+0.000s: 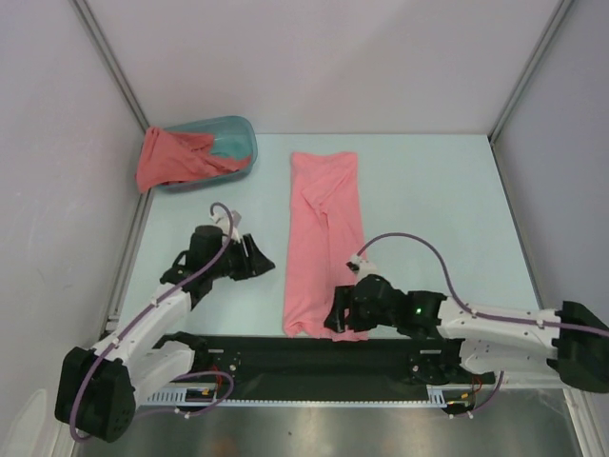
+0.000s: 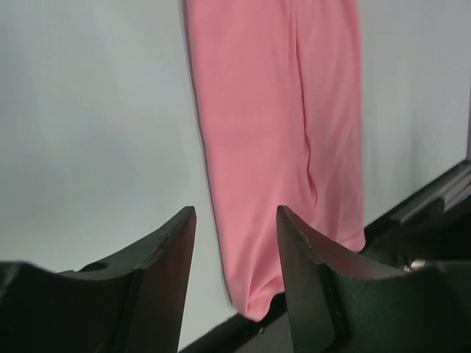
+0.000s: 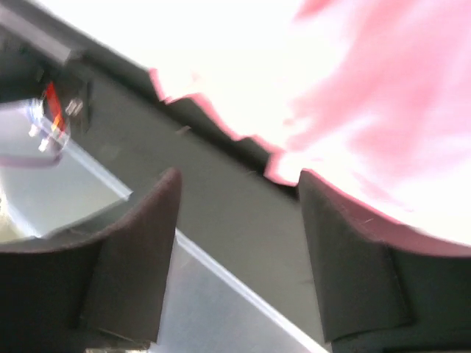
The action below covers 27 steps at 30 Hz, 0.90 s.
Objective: Fold and stack the t-shirts
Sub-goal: Fold the tshirt
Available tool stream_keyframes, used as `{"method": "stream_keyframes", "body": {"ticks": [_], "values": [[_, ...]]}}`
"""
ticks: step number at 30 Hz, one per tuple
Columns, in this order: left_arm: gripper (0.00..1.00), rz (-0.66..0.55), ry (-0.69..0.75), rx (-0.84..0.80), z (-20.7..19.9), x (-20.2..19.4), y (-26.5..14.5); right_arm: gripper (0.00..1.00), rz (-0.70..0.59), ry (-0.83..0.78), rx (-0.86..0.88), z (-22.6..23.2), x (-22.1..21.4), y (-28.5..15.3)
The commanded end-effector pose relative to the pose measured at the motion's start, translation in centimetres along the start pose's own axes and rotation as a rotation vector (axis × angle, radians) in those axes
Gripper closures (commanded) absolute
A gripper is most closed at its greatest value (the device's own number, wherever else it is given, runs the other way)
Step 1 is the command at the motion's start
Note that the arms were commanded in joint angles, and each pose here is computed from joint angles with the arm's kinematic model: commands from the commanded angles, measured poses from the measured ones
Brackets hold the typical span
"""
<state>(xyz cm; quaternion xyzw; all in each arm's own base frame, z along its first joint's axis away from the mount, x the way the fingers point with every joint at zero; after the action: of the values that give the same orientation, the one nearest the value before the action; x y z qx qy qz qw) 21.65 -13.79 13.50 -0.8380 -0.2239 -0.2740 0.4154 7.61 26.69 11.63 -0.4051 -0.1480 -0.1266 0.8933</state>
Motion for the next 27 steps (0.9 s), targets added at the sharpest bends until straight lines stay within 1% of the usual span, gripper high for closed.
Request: {"method": "stream_keyframes", "body": {"ticks": [1,2,3,4,5,6,7,9,10,13,15,16,18,21,23,24,27], "values": [[0.47,0.023,-0.028,-0.068,-1.6,-3.2,0.4,0.37,0.047,-0.003,-0.069,-4.8,-0.3,-1.6],[0.48,0.010,-0.029,-0.047,-1.5,-3.6,0.6,0.39,-0.004,0.026,-0.066,-5.5,0.9,-2.2],[0.48,0.050,-0.023,-0.054,-1.7,-5.8,0.9,0.40,-0.016,0.045,-0.087,-6.5,1.0,-2.7],[0.48,0.048,-0.047,-0.057,-1.8,-6.3,1.0,0.42,-0.010,0.059,-0.073,-6.9,1.1,-3.0],[0.48,0.037,-0.044,-0.075,-2.2,-6.6,1.3,0.43,-0.006,0.079,-0.075,-7.8,1.0,-3.0],[0.48,0.054,-0.058,-0.072,-1.9,-7.4,1.6,0.43,-0.046,0.106,-0.052,-8.2,2.1,-3.3],[0.49,0.066,-0.072,-0.073,-1.8,-7.7,1.9,0.44,-0.026,0.122,-0.018,-8.0,2.2,-3.5],[0.49,0.084,-0.067,-0.079,-2.2,-7.9,2.0,0.47,-0.047,0.142,-0.022,-8.9,3.2,-3.6],[0.50,0.088,-0.059,-0.083,-2.4,-7.9,2.0,0.48,-0.032,0.144,-0.014,-8.9,3.1,-3.7],[0.49,0.101,-0.025,-0.092,-3.2,-8.1,2.2,0.47,-0.006,0.147,-0.054,-10.1,2.9,-3.2],[0.47,0.140,-0.029,-0.094,-3.4,-8.9,2.3,0.45,0.035,0.165,-0.092,-11.3,2.1,-2.7],[0.46,0.157,-0.033,-0.090,-3.4,-9.4,2.4,0.45,0.062,0.175,-0.071,-11.1,1.6,-2.6],[0.46,0.207,-0.030,-0.080,-3.4,-10.9,2.5,0.44,0.075,0.192,-0.043,-11.2,1.1,-2.2],[0.46,0.235,-0.044,-0.041,-2.7,-12.5,2.4,0.44,0.056,0.208,-0.033,-11.3,1.0,-2.0],[0.46,0.204,-0.039,-0.011,-2.2,-12.4,2.5,0.44,0.009,0.203,-0.045,-11.3,1.8,-2.1],[0.46,0.172,-0.033,-0.017,-2.5,-11.7,2.3,0.43,-0.021,0.200,-0.046,-11.3,2.5,-2.2],[0.43,0.083,0.002,0.038,-2.6,-9.3,2.2,0.35,-0.154,0.210,-0.108,-11.9,5.6,-2.1]]}}
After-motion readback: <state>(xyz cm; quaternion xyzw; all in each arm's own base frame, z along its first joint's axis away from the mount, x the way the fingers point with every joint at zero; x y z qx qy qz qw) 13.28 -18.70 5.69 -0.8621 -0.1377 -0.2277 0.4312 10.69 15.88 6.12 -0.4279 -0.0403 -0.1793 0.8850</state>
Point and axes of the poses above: each gripper's point midway between its finger pads, its own y axis out along the fingers, its own z axis along the line the jaws close on, x = y × z, the point moved 4 cm from there along -y, back along the fingers, and after that the axes turned 9 degrees about y, right-handed, at the moved point
